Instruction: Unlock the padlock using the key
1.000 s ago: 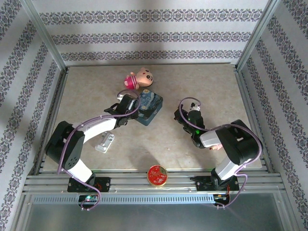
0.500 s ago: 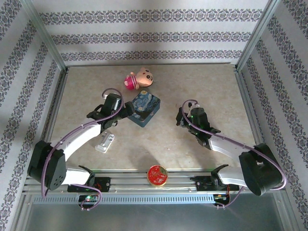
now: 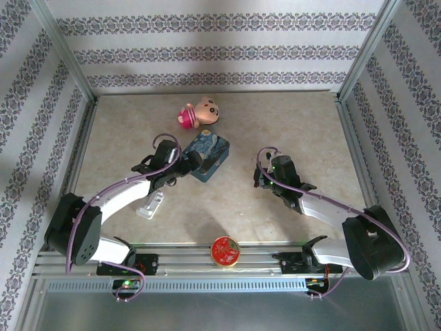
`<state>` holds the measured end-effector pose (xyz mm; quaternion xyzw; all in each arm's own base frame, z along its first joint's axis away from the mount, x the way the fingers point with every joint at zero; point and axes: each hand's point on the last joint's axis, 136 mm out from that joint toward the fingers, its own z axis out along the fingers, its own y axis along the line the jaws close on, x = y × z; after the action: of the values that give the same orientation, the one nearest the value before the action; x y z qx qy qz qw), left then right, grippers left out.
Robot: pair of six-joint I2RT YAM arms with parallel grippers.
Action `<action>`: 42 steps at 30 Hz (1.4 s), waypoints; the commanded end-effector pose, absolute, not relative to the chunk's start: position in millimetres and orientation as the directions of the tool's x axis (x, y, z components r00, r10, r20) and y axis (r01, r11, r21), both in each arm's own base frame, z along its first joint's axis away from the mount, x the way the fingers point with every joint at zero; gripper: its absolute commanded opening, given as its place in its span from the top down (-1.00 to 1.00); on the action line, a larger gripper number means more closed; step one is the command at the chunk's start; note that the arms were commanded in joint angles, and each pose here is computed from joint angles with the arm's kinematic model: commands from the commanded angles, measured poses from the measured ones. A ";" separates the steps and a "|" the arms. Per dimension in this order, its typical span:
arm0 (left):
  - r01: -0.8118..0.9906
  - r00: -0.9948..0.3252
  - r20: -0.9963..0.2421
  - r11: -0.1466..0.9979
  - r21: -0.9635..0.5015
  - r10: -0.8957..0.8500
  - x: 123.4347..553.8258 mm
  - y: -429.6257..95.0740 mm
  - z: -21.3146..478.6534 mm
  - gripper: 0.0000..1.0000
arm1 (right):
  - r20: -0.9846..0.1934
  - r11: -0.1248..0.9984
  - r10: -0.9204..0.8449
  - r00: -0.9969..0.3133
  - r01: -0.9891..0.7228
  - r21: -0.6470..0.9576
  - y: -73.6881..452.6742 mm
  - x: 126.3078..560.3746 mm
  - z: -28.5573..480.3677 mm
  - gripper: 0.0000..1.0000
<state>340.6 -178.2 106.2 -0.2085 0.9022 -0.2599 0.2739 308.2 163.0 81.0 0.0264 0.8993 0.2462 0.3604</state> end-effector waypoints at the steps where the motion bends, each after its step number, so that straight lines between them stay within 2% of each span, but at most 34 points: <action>1: -0.215 -0.758 -0.373 0.745 -0.632 -0.535 349.4 -192.1 111.1 -0.99 | -0.663 0.874 0.210 -0.719 -0.167 0.457 167.7 318.1 93.0 1.00; 8: -0.211 -0.753 -0.403 0.770 -0.602 -0.521 372.5 -194.1 101.5 -0.98 | -0.664 0.869 0.175 -0.727 -0.202 0.451 173.3 319.5 90.2 1.00; 16: -0.176 -0.735 -0.439 0.770 -0.613 -0.517 409.5 -192.6 98.7 -0.70 | -0.645 0.871 0.139 -0.751 -0.217 0.441 176.6 320.9 80.9 1.00; 21: -0.147 -0.718 -0.481 0.785 -0.602 -0.503 435.6 -186.4 106.2 -0.68 | -0.630 0.874 0.133 -0.765 -0.210 0.439 176.3 320.7 72.9 1.00; 31: -0.088 -0.725 -0.476 0.752 -0.654 -0.498 473.7 -200.5 108.2 -0.67 | -0.624 0.879 0.131 -0.770 -0.201 0.433 175.3 325.0 67.1 1.00; 42: -0.074 -0.717 -0.473 0.731 -0.678 -0.512 491.7 -200.5 115.1 -0.68 | -0.601 0.895 0.186 -0.777 -0.118 0.429 158.8 336.2 57.2 1.00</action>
<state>475.1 -202.1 96.1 -0.1800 0.8810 -0.3096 0.3092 321.4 161.7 48.2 0.0052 0.9207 0.2302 0.3151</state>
